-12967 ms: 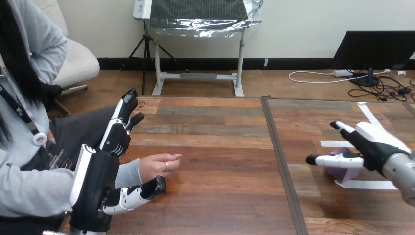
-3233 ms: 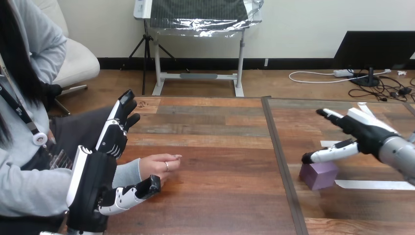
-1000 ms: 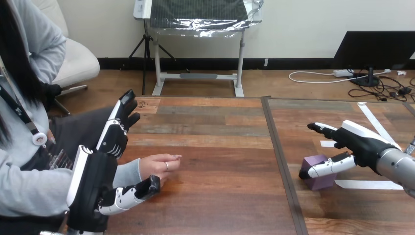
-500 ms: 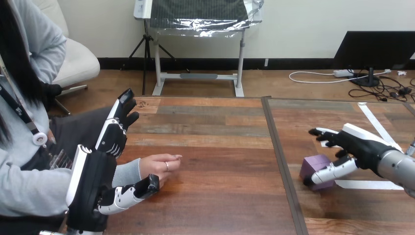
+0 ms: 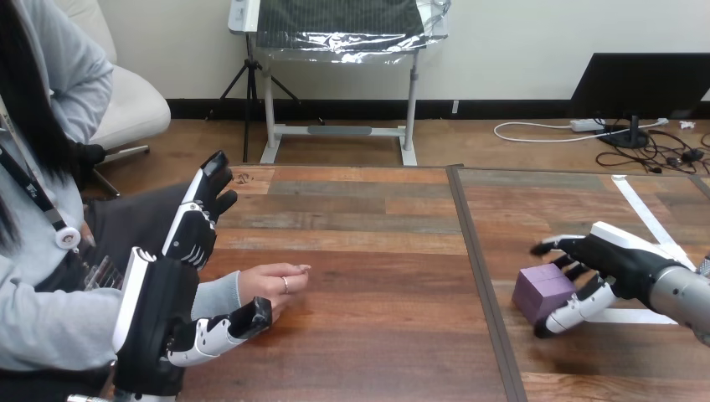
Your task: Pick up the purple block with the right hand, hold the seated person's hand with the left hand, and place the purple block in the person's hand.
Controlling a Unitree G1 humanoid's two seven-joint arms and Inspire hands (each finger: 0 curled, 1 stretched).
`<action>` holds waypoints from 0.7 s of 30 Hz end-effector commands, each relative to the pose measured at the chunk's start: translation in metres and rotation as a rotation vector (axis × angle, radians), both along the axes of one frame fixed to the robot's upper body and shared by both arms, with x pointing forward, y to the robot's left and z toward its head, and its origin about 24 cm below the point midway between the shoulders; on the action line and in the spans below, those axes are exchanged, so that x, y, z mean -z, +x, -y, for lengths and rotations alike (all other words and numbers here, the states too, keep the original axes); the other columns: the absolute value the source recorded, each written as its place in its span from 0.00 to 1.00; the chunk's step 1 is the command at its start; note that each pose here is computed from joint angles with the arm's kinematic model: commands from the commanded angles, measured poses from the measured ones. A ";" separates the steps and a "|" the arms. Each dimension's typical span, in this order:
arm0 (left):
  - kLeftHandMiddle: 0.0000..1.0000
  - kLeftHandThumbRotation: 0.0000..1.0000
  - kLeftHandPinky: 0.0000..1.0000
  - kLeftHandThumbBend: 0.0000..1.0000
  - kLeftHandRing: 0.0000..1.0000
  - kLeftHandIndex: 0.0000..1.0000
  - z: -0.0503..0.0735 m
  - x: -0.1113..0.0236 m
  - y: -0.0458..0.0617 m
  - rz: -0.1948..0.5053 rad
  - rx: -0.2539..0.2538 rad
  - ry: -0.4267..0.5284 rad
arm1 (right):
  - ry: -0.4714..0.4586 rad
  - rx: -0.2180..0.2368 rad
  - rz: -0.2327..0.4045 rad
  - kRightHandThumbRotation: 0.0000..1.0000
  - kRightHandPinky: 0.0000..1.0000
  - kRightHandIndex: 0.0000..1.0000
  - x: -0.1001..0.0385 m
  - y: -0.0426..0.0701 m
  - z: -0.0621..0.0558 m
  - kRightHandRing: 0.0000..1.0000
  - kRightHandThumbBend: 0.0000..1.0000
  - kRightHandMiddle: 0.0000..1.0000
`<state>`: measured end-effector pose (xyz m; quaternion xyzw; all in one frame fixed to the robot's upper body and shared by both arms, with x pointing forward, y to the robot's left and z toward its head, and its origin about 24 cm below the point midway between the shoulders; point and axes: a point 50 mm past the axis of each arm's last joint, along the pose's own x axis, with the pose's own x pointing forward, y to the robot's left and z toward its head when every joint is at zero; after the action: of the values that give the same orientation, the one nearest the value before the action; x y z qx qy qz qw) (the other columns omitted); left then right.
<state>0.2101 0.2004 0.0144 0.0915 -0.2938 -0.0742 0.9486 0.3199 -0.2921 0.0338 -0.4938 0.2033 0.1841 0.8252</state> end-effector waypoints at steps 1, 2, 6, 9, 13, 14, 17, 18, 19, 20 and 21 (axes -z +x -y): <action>0.97 0.68 0.92 1.00 0.96 0.95 0.002 -0.017 0.010 0.089 0.003 0.000 | -0.003 0.000 0.087 0.03 0.60 0.70 -0.016 0.012 -0.004 0.64 0.97 0.68; 0.97 0.68 0.92 1.00 0.96 0.95 0.002 -0.017 0.010 0.089 0.001 0.002 | -0.009 -0.001 0.088 0.03 0.60 0.70 -0.016 0.011 -0.004 0.64 0.97 0.68; 0.97 0.69 0.91 1.00 0.96 0.95 0.001 -0.017 0.009 0.093 -0.002 0.006 | -0.032 -0.003 0.095 0.01 0.40 0.54 -0.014 0.011 -0.004 0.46 0.96 0.51; 0.97 0.69 0.91 1.00 0.96 0.95 0.000 -0.017 0.008 0.089 -0.008 0.011 | -0.039 0.001 0.103 0.00 0.30 0.45 -0.012 0.011 -0.004 0.36 0.94 0.42; 0.97 0.69 0.90 1.00 0.95 0.94 0.000 -0.018 0.007 0.095 -0.018 0.010 | -0.049 0.002 0.101 0.00 0.21 0.33 -0.010 0.011 -0.005 0.26 0.90 0.32; 0.97 0.69 0.90 1.00 0.95 0.94 0.000 -0.018 0.007 0.096 -0.019 0.011 | -0.052 0.003 0.100 0.00 0.19 0.32 -0.010 0.010 -0.005 0.25 0.88 0.30; 0.97 0.69 0.90 1.00 0.95 0.94 -0.001 -0.018 0.006 0.097 -0.021 0.012 | -0.056 0.008 0.108 0.00 0.15 0.27 -0.008 0.010 -0.005 0.21 0.85 0.26; 0.97 0.69 0.90 1.00 0.95 0.94 -0.001 -0.018 0.006 0.097 -0.021 0.013 | -0.057 0.009 0.111 0.00 0.13 0.25 -0.008 0.010 -0.006 0.19 0.83 0.24; 0.97 0.69 0.90 1.00 0.95 0.94 -0.001 -0.018 0.006 0.098 -0.022 0.012 | -0.051 0.016 0.123 0.00 0.12 0.24 -0.007 0.010 -0.006 0.18 0.81 0.23; 0.97 0.69 0.90 1.00 0.95 0.94 -0.001 -0.018 0.006 0.099 -0.023 0.012 | -0.046 0.021 0.131 0.00 0.12 0.23 -0.007 0.010 -0.006 0.17 0.80 0.23; 0.97 0.68 0.90 1.00 0.95 0.94 -0.001 -0.018 0.006 0.099 -0.024 0.012 | -0.042 0.025 0.137 0.00 0.11 0.22 -0.006 0.010 -0.006 0.17 0.79 0.22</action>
<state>0.2097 0.2001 0.0185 0.0986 -0.3040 -0.0664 0.9452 0.3182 -0.2960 0.0296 -0.5203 0.1972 0.1525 0.8168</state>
